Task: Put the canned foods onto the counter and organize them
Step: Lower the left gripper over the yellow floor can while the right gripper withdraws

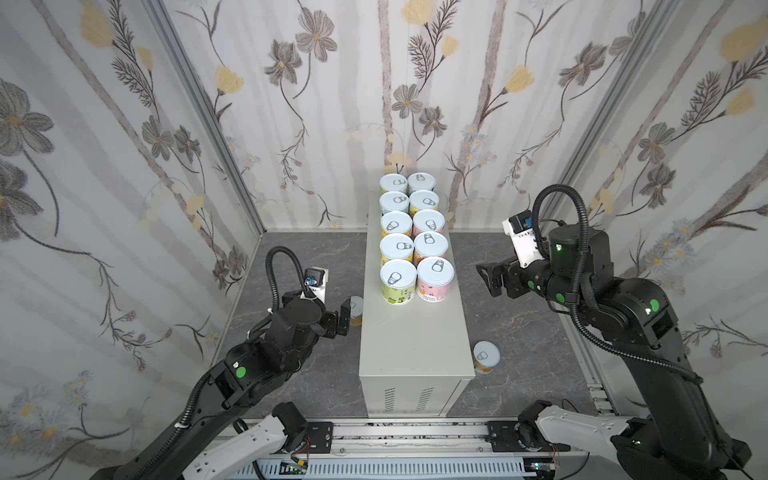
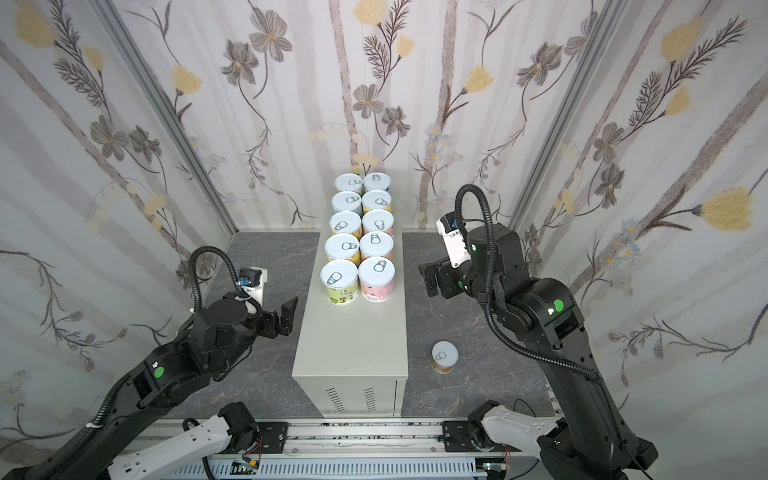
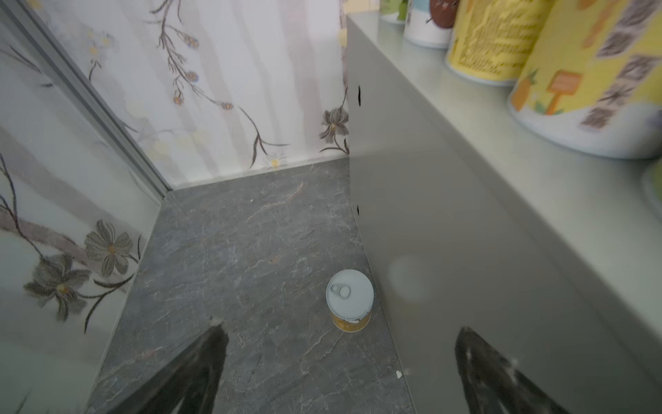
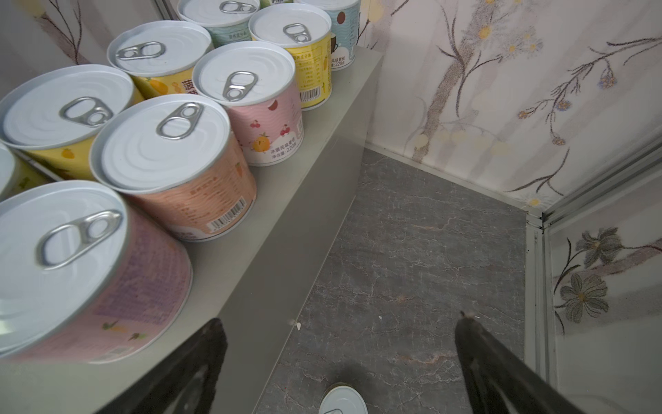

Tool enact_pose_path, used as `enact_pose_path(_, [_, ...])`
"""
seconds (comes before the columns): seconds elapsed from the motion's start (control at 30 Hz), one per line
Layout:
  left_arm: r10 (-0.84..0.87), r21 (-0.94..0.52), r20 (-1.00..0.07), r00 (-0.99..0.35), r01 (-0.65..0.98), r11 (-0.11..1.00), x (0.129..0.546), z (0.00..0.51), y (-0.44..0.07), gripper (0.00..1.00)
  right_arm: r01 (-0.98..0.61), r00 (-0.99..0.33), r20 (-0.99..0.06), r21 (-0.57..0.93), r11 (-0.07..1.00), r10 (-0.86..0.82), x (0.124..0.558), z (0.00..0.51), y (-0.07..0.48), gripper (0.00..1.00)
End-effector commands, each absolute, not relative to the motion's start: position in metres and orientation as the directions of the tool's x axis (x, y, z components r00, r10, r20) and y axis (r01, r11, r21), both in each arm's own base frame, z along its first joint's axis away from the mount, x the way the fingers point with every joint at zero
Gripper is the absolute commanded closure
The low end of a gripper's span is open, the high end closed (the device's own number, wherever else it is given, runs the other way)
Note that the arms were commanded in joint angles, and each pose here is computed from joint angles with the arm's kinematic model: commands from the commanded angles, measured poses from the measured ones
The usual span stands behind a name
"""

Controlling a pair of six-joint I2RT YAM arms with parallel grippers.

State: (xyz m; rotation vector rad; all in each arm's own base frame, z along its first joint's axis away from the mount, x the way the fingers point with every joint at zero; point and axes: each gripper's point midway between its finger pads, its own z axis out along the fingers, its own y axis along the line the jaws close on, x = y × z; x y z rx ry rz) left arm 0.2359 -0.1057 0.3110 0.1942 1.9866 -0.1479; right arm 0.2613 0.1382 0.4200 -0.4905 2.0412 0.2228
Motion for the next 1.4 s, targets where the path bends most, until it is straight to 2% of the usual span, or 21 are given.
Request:
enact_pose_path(0.0, [-0.08,-0.193,-0.902,-0.424,0.23,0.954,0.252,0.313,-0.112,0.0,-0.47,-0.369,-0.895,-0.054,0.881,-0.251,0.275,0.43,0.146,0.0])
enact_pose_path(0.17, [-0.081,-0.31,-0.758,-0.647,0.248,0.918,0.283,0.242,-0.112,0.0,-0.455,-0.382,-0.894,-0.036,0.89,-0.232,0.286,0.423,0.136,0.0])
enact_pose_path(0.37, [-0.01,-0.266,-0.658,-0.753,0.22,0.939,0.299,0.178,-0.113,0.0,-0.44,-0.412,-0.886,-0.012,0.898,-0.214,0.292,0.413,0.128,0.0])
enact_pose_path(0.67, [0.027,-0.272,-0.586,-0.81,0.228,0.935,0.313,0.132,-0.127,0.0,-0.433,-0.463,-0.862,0.018,0.901,-0.205,0.308,0.4,0.125,0.0])
enact_pose_path(1.0, [0.089,-0.199,-0.538,-0.839,0.228,0.953,0.323,0.089,-0.142,0.0,-0.447,-0.485,-0.849,0.035,0.894,-0.209,0.321,0.388,0.129,0.0])
enact_pose_path(1.37, [0.051,-0.162,-0.543,-0.838,0.164,0.973,0.351,0.067,-0.143,0.0,-0.468,-0.514,-0.828,0.049,0.882,-0.226,0.321,0.376,0.133,0.0])
